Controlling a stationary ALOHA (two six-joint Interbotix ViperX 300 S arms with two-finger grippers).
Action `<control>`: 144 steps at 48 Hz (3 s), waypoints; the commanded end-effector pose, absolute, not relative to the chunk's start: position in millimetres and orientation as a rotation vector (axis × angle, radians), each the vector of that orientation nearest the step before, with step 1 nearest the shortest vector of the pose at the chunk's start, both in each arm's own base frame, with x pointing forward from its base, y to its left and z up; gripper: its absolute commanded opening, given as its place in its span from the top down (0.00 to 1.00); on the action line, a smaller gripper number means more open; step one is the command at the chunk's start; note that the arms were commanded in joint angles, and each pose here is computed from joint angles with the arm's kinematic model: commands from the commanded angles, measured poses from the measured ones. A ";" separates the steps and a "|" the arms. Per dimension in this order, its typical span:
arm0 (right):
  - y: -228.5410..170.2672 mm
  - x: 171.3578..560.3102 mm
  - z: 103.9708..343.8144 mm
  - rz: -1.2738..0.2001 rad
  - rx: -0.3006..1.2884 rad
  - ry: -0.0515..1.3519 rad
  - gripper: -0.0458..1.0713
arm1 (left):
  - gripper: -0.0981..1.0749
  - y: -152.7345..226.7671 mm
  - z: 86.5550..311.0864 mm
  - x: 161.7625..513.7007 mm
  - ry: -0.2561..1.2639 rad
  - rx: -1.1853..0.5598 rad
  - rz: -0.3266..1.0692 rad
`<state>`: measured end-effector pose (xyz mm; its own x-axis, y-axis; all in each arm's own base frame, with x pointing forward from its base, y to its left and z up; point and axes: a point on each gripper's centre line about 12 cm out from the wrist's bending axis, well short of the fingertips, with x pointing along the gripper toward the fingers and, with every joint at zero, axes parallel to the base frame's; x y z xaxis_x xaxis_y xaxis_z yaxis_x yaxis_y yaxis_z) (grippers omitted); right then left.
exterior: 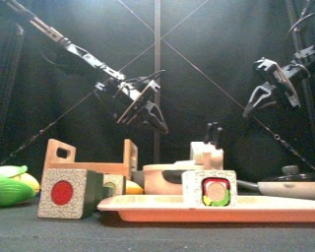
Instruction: Grab cleaver
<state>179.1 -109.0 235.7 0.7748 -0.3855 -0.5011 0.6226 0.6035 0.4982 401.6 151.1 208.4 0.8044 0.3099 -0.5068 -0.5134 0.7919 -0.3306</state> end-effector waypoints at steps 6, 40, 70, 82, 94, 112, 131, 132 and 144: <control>-74.4 208.7 241.8 -0.421 0.730 0.324 0.64 | 0.54 121.4 222.0 386.2 0.392 -0.387 0.405; -57.3 293.5 197.1 -0.414 0.620 0.322 0.61 | 0.52 70.0 203.0 324.2 0.278 -0.207 0.329; -99.0 327.0 157.5 -0.587 0.651 0.359 0.30 | 0.34 63.3 190.8 314.3 0.315 -0.182 0.304; -97.1 330.5 154.3 -0.593 0.699 0.386 0.30 | 0.34 62.9 188.6 312.3 0.321 -0.189 0.307; -84.5 346.6 167.4 -0.546 0.765 0.391 0.30 | 0.34 61.3 185.4 310.3 0.332 -0.194 0.306; -47.2 370.3 179.3 -0.474 1.027 0.470 0.30 | 0.34 62.2 184.8 306.8 0.333 -0.191 0.310; -41.7 375.7 186.7 -0.504 1.154 0.419 0.30 | 0.34 62.2 197.7 272.2 0.275 -0.195 0.325; -41.5 377.6 191.4 -0.494 1.155 0.409 0.30 | 0.34 61.8 199.4 269.9 0.267 -0.195 0.324; -32.8 398.0 227.1 -0.330 1.152 0.463 0.30 | 0.34 57.8 205.2 250.0 0.226 -0.209 0.324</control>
<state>391.8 -33.0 197.4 0.8266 -0.0572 -0.5598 0.5403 0.3587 0.7612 250.6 57.5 198.7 0.9176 0.2838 -0.2785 -0.3344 0.9297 -0.1544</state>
